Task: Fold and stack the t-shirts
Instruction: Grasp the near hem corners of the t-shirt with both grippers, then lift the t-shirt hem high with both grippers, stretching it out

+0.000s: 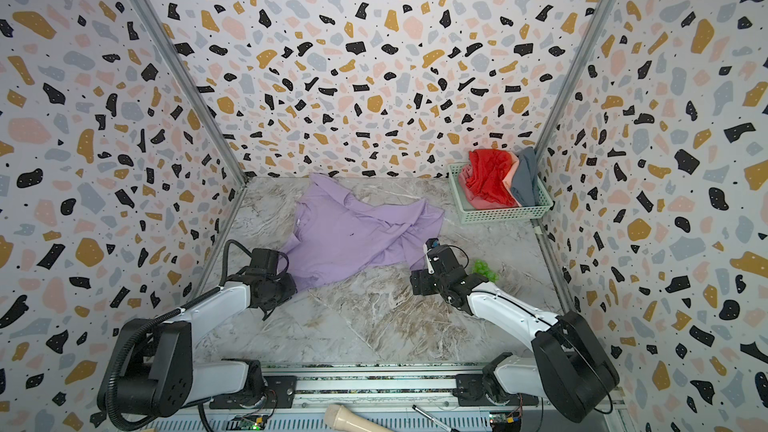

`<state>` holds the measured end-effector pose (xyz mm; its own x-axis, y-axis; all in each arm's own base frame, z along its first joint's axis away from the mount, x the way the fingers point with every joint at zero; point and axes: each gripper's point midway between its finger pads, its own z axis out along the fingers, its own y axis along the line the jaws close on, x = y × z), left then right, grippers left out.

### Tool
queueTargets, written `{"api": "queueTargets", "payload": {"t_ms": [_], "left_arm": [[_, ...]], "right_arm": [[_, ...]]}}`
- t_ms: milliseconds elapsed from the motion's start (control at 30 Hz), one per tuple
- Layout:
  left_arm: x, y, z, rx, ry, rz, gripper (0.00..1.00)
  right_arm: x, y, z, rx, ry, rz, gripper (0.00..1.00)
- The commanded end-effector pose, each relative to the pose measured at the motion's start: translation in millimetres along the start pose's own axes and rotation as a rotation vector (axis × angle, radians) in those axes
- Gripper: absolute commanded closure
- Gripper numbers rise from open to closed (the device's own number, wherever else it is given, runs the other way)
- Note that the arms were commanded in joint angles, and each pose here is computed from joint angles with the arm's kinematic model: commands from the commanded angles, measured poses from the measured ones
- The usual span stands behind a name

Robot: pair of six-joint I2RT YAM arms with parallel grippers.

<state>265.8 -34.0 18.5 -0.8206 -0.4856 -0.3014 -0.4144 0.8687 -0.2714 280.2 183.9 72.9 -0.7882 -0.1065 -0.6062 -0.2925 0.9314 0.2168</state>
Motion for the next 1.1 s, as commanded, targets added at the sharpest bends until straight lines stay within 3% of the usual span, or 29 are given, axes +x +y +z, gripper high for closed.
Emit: {"api": "queueTargets", "payload": {"t_ms": [0,233,533,700,833,900,1067], "left_arm": [[-5,-8,-4,0.035,-0.014,0.031,1.00],[-17,-19,-25,0.067,-0.060,0.036,1.00],[-25,-32,-54,0.141,-0.110,0.006,1.00],[-35,-40,-75,0.171,-0.157,0.000,1.00],[-47,-44,-92,0.169,-0.199,0.006,1.00],[-56,-46,-104,0.161,-0.231,0.015,1.00],[-98,-54,-168,0.136,-0.395,0.059,1.00]], "right_arm": [[-8,-1,6,0.044,-0.051,-0.021,0.16],[-25,22,25,0.050,-0.092,-0.147,0.23],[-22,12,57,0.137,-0.057,-0.218,0.31],[-23,10,78,0.148,-0.034,-0.206,0.52],[-31,2,82,0.122,-0.017,-0.132,0.88],[-49,4,66,0.051,-0.049,-0.067,0.98],[-120,11,-24,-0.186,-0.192,0.097,1.00]]}}
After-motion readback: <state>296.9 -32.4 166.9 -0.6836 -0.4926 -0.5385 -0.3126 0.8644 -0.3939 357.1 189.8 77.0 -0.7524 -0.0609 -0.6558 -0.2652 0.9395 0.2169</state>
